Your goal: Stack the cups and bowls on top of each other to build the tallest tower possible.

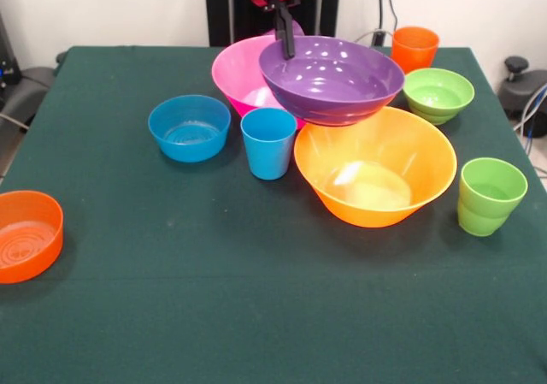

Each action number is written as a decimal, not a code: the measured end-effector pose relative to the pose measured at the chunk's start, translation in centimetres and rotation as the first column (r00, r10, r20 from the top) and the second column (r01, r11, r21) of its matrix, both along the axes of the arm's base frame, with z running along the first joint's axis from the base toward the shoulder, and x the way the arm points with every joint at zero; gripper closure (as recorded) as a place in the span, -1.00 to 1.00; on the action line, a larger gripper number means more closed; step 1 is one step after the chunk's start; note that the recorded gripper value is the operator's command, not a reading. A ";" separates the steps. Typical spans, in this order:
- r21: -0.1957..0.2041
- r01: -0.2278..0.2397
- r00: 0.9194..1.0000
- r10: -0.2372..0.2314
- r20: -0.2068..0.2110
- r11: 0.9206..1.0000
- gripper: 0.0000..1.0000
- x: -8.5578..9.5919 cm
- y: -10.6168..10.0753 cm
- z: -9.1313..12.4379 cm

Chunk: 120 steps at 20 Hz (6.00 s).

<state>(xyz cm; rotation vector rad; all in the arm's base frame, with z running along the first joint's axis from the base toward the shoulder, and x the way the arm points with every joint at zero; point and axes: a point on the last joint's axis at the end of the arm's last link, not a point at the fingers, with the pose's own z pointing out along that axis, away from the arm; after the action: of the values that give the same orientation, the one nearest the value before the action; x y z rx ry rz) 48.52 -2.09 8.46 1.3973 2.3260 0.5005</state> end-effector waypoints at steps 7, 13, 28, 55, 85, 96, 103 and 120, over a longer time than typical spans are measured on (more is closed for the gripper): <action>0.019 -0.014 1.000 0.013 0.011 1.000 1.00 0.1 -1.4 -0.4; 0.043 -0.021 1.000 0.022 -0.006 0.999 1.00 -0.9 -1.7 -0.8; 0.029 -0.053 0.998 0.053 -0.024 0.998 1.00 -3.0 -1.8 -1.7; 0.016 -0.056 0.998 0.057 -0.036 0.998 1.00 -5.3 -2.1 -3.4; 0.016 -0.105 0.994 0.105 -0.025 0.994 1.00 -5.0 -2.2 -3.8; 0.020 -0.122 0.992 0.123 -0.038 0.992 1.00 -5.6 -2.1 -4.6; 0.000 -0.112 0.992 0.112 -0.056 0.994 1.00 -6.4 -2.5 -4.6; -0.037 -0.127 0.990 0.124 -0.065 0.991 1.00 -7.2 -3.3 -4.6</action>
<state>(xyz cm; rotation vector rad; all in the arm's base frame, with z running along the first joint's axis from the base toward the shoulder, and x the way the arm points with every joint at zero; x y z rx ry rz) 41.28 -5.41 3.91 1.2706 2.4717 0.4479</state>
